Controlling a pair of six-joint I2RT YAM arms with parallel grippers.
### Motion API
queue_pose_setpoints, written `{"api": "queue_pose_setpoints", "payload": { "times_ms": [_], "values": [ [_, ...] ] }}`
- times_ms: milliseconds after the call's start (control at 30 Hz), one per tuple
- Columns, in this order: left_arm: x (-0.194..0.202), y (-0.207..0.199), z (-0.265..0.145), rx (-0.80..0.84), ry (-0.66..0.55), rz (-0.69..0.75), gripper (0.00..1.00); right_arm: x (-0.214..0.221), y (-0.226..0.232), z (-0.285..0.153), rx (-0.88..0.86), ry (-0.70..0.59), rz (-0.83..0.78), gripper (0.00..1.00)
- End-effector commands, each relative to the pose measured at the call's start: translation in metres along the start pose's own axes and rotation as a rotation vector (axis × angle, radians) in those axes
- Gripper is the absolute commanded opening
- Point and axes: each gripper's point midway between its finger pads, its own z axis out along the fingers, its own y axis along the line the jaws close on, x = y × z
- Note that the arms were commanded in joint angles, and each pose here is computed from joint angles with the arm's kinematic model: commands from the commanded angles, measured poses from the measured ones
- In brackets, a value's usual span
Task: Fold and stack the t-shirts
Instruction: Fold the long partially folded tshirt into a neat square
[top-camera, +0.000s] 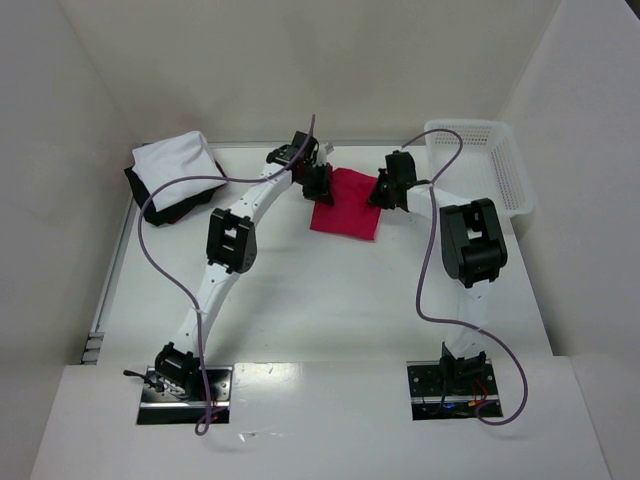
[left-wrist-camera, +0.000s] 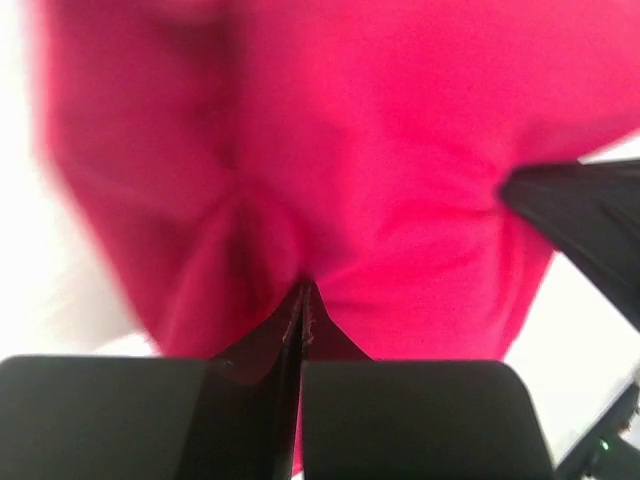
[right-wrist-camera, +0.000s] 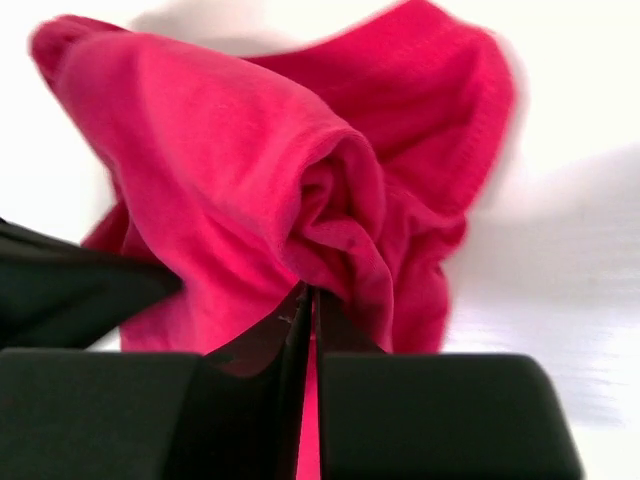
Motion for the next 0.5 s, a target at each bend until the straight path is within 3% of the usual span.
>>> {"api": "queue_pose_setpoints", "payload": {
  "times_ms": [0, 167, 333, 467],
  "values": [
    [-0.004, 0.012, -0.003, -0.087, -0.019, -0.023, 0.00, -0.018, -0.014, -0.014, 0.055, -0.075, -0.009, 0.11],
    [-0.003, 0.023, -0.002, -0.142, -0.022, -0.021, 0.00, -0.019, -0.042, -0.018, 0.107, -0.083, 0.009, 0.11],
    [-0.024, 0.003, -0.033, -0.110, -0.076, 0.028, 0.00, -0.032, -0.044, -0.029, 0.105, -0.107, -0.001, 0.11],
    [-0.049, -0.018, -0.072, -0.098, -0.157, 0.067, 0.15, -0.065, -0.016, -0.059, 0.030, -0.202, -0.028, 0.25]
  ]
}}
